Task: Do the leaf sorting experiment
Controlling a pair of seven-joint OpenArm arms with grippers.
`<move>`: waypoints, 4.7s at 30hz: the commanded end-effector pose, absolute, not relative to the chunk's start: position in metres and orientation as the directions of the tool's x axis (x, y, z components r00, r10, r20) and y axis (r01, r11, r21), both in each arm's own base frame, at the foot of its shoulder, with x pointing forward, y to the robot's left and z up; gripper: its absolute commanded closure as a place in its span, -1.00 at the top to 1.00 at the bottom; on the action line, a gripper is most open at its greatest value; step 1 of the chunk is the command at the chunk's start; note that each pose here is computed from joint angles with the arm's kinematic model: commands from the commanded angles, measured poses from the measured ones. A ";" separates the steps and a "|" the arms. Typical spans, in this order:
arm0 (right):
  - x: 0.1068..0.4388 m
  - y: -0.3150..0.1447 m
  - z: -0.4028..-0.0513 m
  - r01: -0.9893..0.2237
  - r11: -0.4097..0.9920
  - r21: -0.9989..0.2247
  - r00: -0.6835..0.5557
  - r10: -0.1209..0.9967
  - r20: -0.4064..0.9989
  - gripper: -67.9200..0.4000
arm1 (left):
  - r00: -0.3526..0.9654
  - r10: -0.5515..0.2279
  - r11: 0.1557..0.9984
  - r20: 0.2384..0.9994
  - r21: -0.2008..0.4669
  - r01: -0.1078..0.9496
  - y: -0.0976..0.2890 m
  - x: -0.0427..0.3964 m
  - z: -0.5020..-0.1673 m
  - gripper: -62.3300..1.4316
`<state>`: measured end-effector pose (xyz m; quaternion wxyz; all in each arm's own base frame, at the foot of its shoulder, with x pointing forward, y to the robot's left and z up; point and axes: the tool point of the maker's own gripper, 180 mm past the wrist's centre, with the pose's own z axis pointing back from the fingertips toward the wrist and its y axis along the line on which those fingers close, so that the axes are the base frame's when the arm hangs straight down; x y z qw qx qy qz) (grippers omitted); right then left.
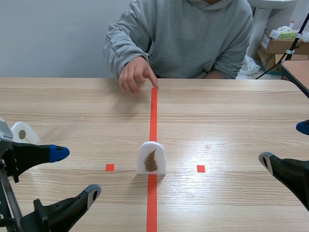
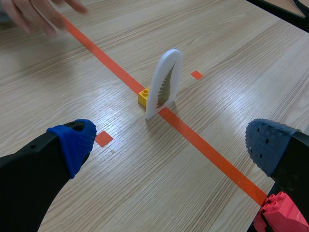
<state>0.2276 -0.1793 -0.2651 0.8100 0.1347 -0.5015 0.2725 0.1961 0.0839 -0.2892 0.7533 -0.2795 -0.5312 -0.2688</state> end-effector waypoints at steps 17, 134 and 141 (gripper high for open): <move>0.233 -0.179 -0.256 -0.578 0.813 -0.069 0.318 0.303 0.898 1.00 | 0.265 -0.088 0.699 0.960 -0.131 0.703 0.083 0.200 -0.280 1.00; 0.285 0.025 -0.371 -0.982 0.145 -0.123 -0.004 0.630 0.777 -0.91 | 0.229 -0.059 0.753 0.972 -0.108 0.649 0.088 0.214 -0.274 1.00; 0.285 0.028 -0.369 -0.982 0.143 -0.121 -0.006 0.620 0.784 -0.97 | 0.229 -0.059 0.753 0.972 -0.107 0.649 0.088 0.214 -0.274 1.00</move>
